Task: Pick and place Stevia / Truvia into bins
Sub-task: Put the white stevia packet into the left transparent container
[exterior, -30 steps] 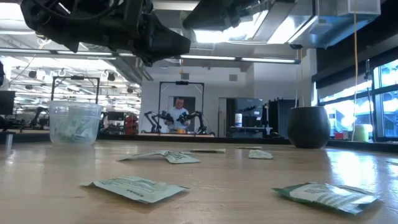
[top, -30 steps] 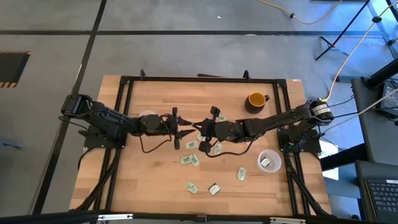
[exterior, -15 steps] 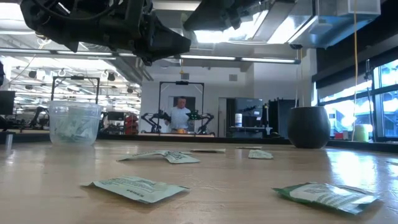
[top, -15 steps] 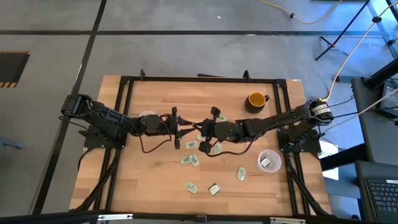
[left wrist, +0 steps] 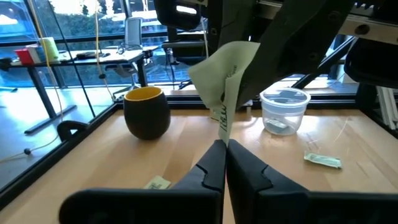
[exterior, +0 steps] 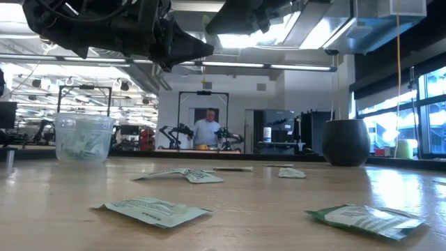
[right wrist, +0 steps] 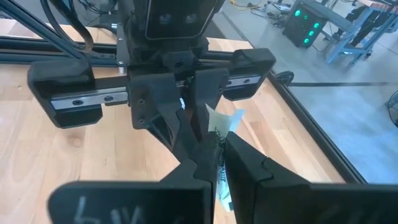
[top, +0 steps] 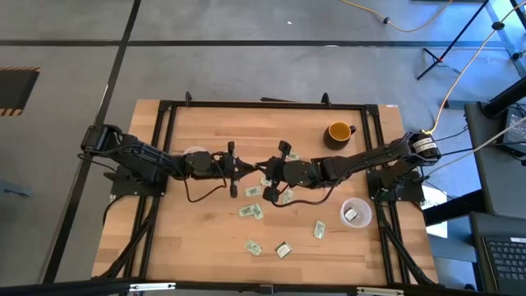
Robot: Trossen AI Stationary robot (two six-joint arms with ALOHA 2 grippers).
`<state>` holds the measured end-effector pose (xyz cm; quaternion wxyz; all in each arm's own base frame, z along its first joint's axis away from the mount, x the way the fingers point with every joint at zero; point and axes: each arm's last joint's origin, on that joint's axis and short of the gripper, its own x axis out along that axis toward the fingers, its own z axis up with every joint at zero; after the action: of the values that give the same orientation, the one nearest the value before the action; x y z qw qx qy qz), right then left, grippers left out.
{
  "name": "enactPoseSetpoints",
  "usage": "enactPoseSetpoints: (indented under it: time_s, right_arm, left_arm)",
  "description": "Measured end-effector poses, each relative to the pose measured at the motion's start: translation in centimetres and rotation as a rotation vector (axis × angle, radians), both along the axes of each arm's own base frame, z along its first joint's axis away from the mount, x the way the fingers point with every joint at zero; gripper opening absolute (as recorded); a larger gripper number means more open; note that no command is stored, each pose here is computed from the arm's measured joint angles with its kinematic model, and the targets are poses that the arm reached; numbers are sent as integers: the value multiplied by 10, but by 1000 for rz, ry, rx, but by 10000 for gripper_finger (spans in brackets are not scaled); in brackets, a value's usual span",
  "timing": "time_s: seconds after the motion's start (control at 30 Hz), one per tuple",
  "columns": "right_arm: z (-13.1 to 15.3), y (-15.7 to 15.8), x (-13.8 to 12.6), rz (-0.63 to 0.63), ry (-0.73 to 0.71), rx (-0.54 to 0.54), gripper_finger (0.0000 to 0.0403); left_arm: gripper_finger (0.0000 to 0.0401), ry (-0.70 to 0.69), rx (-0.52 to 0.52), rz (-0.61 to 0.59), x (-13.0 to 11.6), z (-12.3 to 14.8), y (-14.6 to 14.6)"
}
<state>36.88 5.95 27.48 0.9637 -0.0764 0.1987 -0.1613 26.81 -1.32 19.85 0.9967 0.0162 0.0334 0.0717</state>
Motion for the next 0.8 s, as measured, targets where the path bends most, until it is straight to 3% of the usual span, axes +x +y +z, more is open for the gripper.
enactPoseSetpoints:
  time_s: [0.2,0.43,0.63,0.8]
  right_arm:
    - [0,0,0,9,3,0,44]
    - [-3,-1,-8,2,87,-13,131]
    - [3,3,-35,-54,199,109,188]
    - [-4,16,-58,43,399,317,201]
  left_arm:
    - [3,0,0,-1,0,0,0]
    - [3,45,3,-1,-1,-4,0]
    - [3,112,-5,0,-4,-7,0]
    - [2,250,-69,6,-20,-5,1]
